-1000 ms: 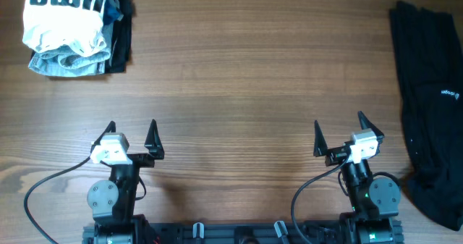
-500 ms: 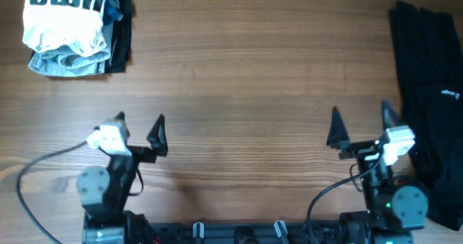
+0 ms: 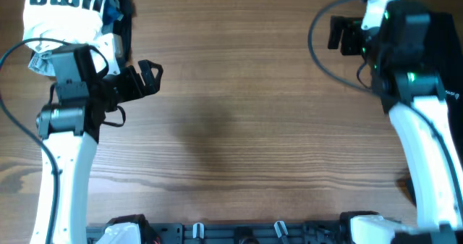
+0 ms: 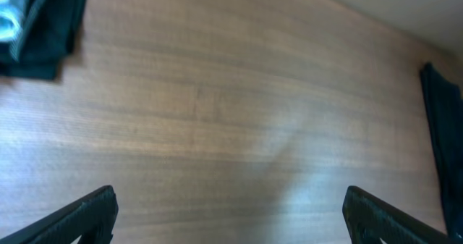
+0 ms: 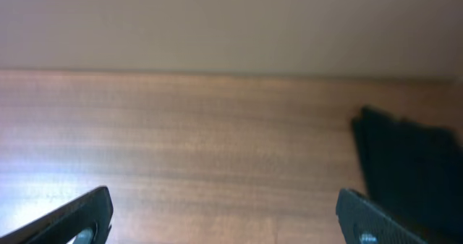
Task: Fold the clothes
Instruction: 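Reach the right gripper to the black shirt at the right edge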
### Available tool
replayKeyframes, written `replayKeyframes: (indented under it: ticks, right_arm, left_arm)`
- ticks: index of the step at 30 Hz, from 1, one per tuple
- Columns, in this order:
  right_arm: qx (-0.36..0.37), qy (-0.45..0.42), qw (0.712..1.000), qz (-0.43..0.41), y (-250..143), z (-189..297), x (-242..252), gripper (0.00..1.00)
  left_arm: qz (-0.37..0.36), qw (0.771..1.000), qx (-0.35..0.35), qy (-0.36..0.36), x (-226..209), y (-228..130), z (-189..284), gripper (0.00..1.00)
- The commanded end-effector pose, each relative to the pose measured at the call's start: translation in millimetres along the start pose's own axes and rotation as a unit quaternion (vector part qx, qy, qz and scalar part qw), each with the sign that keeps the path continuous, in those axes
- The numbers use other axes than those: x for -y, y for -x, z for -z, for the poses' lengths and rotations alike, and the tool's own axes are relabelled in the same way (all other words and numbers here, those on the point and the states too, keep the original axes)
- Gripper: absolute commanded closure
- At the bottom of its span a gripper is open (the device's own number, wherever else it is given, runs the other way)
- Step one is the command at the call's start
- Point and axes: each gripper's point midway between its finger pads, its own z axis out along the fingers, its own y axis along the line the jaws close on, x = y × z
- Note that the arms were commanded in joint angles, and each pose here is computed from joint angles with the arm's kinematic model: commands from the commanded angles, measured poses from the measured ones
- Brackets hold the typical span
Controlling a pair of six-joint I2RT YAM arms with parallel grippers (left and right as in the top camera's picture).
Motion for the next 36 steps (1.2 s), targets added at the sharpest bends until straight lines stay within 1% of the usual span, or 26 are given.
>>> replayKeyframes:
  ticks: [1,3,4,5,6,7,8,9,10,12,13,15,16,17,19,21,22,24,26,28,29,30,33,35,36]
  right_arm:
    - [-0.042,0.046,0.998,-0.008,-14,-37,-7,0.00]
    - [-0.087,0.047,0.995,-0.008,-41,-59,-8,0.00]
    - [-0.100,0.040,0.994,0.009,-48,-64,-5,0.00]
    - [-0.112,0.004,0.994,0.019,-55,-67,9,0.00]
    - [-0.115,-0.062,0.991,0.001,-56,-66,36,0.00]
    - [-0.116,-0.105,0.988,-0.014,-58,-63,59,0.00]
    - [-0.120,-0.125,0.985,-0.024,-60,-61,77,0.00]
    - [-0.127,-0.155,0.978,-0.058,-68,-55,111,0.00]
    - [-0.136,-0.188,0.967,-0.105,-80,-44,150,0.00]
    - [-0.143,-0.216,0.947,-0.188,-103,-24,206,0.00]
    - [-0.143,-0.235,0.931,-0.238,-118,-10,238,0.00]
    - [-0.165,-0.288,0.891,-0.309,-161,19,292,0.02]
    - [-0.181,-0.302,0.876,-0.329,-181,26,308,0.02]
    - [-0.209,-0.310,0.858,-0.354,-211,30,321,0.04]
    - [-0.232,-0.307,0.842,-0.377,-237,28,330,0.04]
    - [-0.262,-0.287,0.826,-0.409,-272,23,333,0.04]
    - [-0.281,-0.282,0.821,-0.409,-285,21,332,0.05]
    - [-0.312,-0.264,0.829,-0.380,-302,14,330,0.09]
    - [-0.319,-0.264,0.827,-0.381,-311,10,332,0.10]
    - [-0.313,-0.267,0.831,-0.373,-310,8,336,0.10]
    - [-0.322,-0.271,0.836,-0.352,-312,10,339,0.07]
    - [-0.332,-0.282,0.834,-0.338,-316,13,344,0.04]
    - [-0.352,-0.273,0.831,-0.332,-330,10,339,0.04]
    - [-0.358,-0.274,0.829,-0.332,-337,10,336,0.12]
    - [-0.358,-0.274,0.829,-0.332,-337,10,336,0.20]
  left_arm:
    - [0.027,0.998,-0.059,-0.007,-5,-15,-19,0.00]
    - [0.040,0.995,-0.088,0.000,-15,-24,-35,0.00]
    - [0.046,0.994,-0.099,0.001,-17,-28,-40,0.00]
    - [0.051,0.992,-0.111,0.004,-20,-33,-45,0.00]
    - [0.055,0.991,-0.120,0.006,-23,-36,-49,0.00]
    - [0.057,0.990,-0.125,0.008,-25,-38,-52,0.00]
    - [0.057,0.990,-0.127,0.008,-25,-39,-53,0.00]
    - [0.057,0.990,-0.126,0.009,-26,-38,-53,0.00]
    - [0.056,0.991,-0.124,0.011,-26,-37,-53,0.00]
    - [0.056,0.991,-0.123,0.013,-27,-37,-53,0.00]
    - [0.055,0.991,-0.122,0.013,-27,-37,-54,0.00]
    - [0.052,0.992,-0.115,0.011,-26,-33,-55,0.00]
    - [0.052,0.992,-0.114,0.011,-26,-33,-55,0.00]
    - [0.052,0.992,-0.114,0.011,-26,-33,-55,0.00]
    - [0.051,0.992,-0.112,0.010,-26,-32,-55,0.00]
    - [0.051,0.992,-0.113,0.010,-26,-32,-55,0.00]
    - [0.052,0.992,-0.114,0.010,-27,-33,-55,0.00]
    - [0.052,0.992,-0.113,0.011,-27,-33,-56,0.00]
    - [0.051,0.992,-0.112,0.010,-27,-32,-57,0.00]
    - [0.052,0.992,-0.114,0.011,-28,-33,-57,0.00]
    - [0.052,0.992,-0.114,0.011,-28,-32,-59,0.00]
    - [0.051,0.992,-0.113,0.010,-28,-32,-60,0.00]
    - [0.054,0.991,-0.118,0.011,-31,-34,-66,0.00]
    - [0.057,0.990,-0.126,0.013,-34,-37,-70,0.00]
    - [0.058,0.990,-0.128,0.013,-34,-38,-71,0.00]
